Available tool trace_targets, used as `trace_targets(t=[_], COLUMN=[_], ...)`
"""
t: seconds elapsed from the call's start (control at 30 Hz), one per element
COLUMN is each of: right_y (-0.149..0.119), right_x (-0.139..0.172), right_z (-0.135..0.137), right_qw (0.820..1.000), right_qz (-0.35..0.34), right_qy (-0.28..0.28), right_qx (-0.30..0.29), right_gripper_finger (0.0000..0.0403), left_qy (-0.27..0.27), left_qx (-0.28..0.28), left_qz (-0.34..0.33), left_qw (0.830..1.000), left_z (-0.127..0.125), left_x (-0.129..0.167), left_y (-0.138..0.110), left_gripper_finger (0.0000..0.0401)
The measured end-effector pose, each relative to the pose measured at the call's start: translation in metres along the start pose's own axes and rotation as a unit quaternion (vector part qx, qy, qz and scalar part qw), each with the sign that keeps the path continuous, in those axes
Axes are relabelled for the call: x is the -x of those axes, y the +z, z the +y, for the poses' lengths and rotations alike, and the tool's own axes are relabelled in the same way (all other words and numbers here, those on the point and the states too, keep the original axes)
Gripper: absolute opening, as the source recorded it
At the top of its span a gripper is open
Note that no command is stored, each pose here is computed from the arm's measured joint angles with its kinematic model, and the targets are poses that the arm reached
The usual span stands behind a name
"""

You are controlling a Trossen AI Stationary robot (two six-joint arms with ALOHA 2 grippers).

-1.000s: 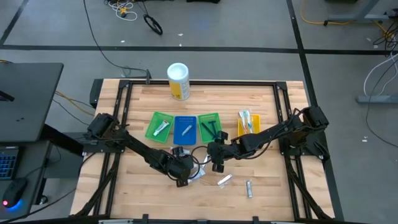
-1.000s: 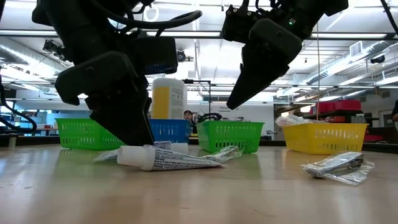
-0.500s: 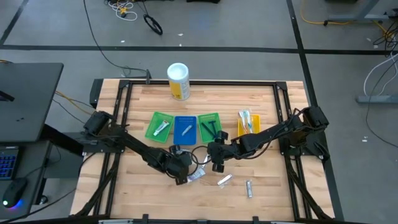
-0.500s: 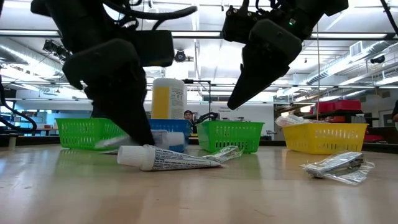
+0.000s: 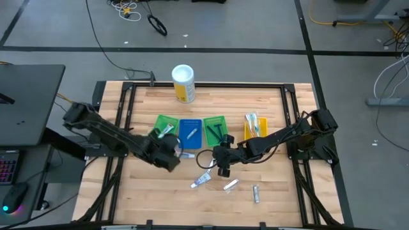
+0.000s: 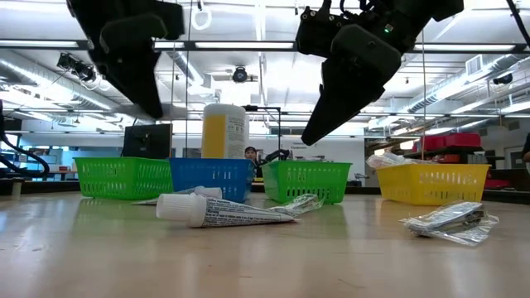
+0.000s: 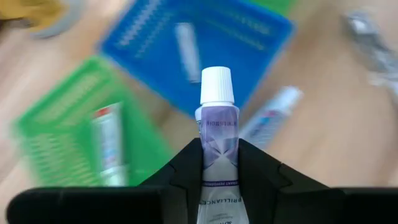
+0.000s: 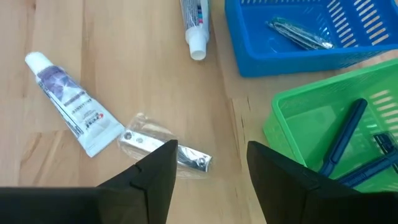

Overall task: Pick & Place Travel size toiletries
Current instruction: Put the purple and white toothpaste into the left green bin

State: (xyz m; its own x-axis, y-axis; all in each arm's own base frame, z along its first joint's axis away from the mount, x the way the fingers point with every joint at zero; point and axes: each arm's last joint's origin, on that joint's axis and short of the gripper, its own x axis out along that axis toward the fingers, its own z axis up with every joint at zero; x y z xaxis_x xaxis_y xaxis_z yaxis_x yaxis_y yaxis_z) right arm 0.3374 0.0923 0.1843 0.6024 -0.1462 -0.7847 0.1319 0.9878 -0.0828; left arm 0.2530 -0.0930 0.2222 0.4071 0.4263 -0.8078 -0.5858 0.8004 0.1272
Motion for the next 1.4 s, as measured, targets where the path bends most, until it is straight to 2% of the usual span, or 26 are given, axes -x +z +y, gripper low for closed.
trace_targets(t=[0.17, 0.33, 0.47, 0.6, 0.83, 1.03, 1.4], right_y=[0.002, 0.003, 0.004, 0.004, 0.004, 0.004, 0.004], right_x=[0.0, 0.0, 0.0, 0.0, 0.0, 0.0, 0.0], right_z=[0.001, 0.001, 0.001, 0.001, 0.001, 0.001, 0.001], right_qw=[1.0, 1.0, 1.0, 1.0, 1.0, 1.0, 1.0], right_qz=[-0.008, -0.012, -0.017, -0.018, -0.018, -0.018, -0.018], right_qy=[0.006, 0.007, 0.009, 0.01, 0.01, 0.01, 0.01], right_qx=[-0.002, 0.003, 0.003, 0.003, 0.003, 0.006, 0.006], right_gripper_finger=[0.0204, 0.0204, 0.0204, 0.0204, 0.0204, 0.0204, 0.0204], left_qy=[0.046, 0.079, 0.072, 0.078, 0.012, 0.016, 0.006], left_qx=[0.044, 0.061, 0.057, 0.079, 0.103, 0.115, 0.099], left_qz=[0.017, 0.019, 0.053, 0.067, 0.064, 0.071, 0.077], left_qw=[0.998, 0.995, 0.994, 0.992, 0.993, 0.991, 0.992], left_z=[0.032, 0.05, 0.064, 0.081, 0.101, 0.111, 0.111], left_x=[0.01, -0.002, -0.031, -0.061, -0.096, -0.102, -0.102], left_y=[0.008, 0.02, 0.016, 0.004, -0.003, -0.003, -0.003], left_gripper_finger=[0.0096, 0.0096, 0.0096, 0.0096, 0.0096, 0.0111, 0.0182])
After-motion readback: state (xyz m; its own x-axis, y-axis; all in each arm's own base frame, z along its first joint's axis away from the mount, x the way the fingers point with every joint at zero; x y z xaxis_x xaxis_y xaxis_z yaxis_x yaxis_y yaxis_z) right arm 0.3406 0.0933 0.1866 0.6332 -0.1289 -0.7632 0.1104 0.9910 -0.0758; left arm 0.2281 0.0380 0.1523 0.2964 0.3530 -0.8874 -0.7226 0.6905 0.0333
